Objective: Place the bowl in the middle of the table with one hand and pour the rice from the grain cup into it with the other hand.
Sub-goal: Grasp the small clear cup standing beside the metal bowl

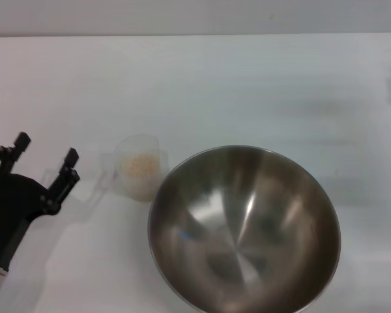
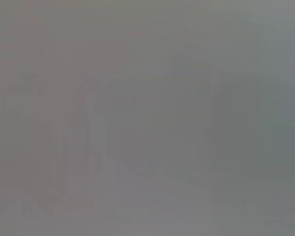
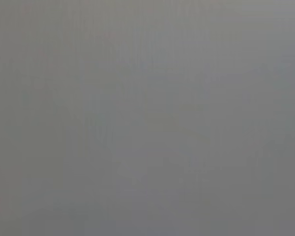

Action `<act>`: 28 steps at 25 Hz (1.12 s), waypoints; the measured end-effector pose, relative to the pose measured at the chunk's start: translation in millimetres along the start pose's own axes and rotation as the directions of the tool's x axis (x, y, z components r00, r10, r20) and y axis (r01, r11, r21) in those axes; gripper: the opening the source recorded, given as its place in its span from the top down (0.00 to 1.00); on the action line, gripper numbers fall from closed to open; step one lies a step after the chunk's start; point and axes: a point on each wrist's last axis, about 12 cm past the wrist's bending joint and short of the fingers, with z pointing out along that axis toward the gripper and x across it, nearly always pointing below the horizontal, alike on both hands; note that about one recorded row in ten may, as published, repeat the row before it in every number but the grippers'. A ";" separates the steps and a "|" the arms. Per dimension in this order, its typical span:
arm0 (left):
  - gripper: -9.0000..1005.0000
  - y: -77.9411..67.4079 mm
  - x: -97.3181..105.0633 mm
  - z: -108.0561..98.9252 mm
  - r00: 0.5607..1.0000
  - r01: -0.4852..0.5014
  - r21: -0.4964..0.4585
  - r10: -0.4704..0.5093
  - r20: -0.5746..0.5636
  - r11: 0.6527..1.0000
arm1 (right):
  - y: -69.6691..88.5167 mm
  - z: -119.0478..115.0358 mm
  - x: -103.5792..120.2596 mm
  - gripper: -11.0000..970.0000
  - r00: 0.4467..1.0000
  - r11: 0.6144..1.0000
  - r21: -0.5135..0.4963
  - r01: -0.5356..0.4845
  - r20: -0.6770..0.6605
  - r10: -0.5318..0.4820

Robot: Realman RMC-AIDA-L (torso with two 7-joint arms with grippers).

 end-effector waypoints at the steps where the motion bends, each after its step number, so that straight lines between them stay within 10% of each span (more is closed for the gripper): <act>1: 0.24 -1.5 1.4 -0.8 1.000 0.003 0.009 -0.003 -0.012 1.000 | -1.2 1.6 -0.6 0.57 1.000 1.000 -0.002 0.004 0.002 -0.004; 28: 0.25 -7.2 19.8 25.1 0.983 -0.010 0.090 0.026 -0.180 0.996 | -7.2 3.1 -1.2 0.57 1.000 1.000 -0.002 0.023 -0.005 -0.023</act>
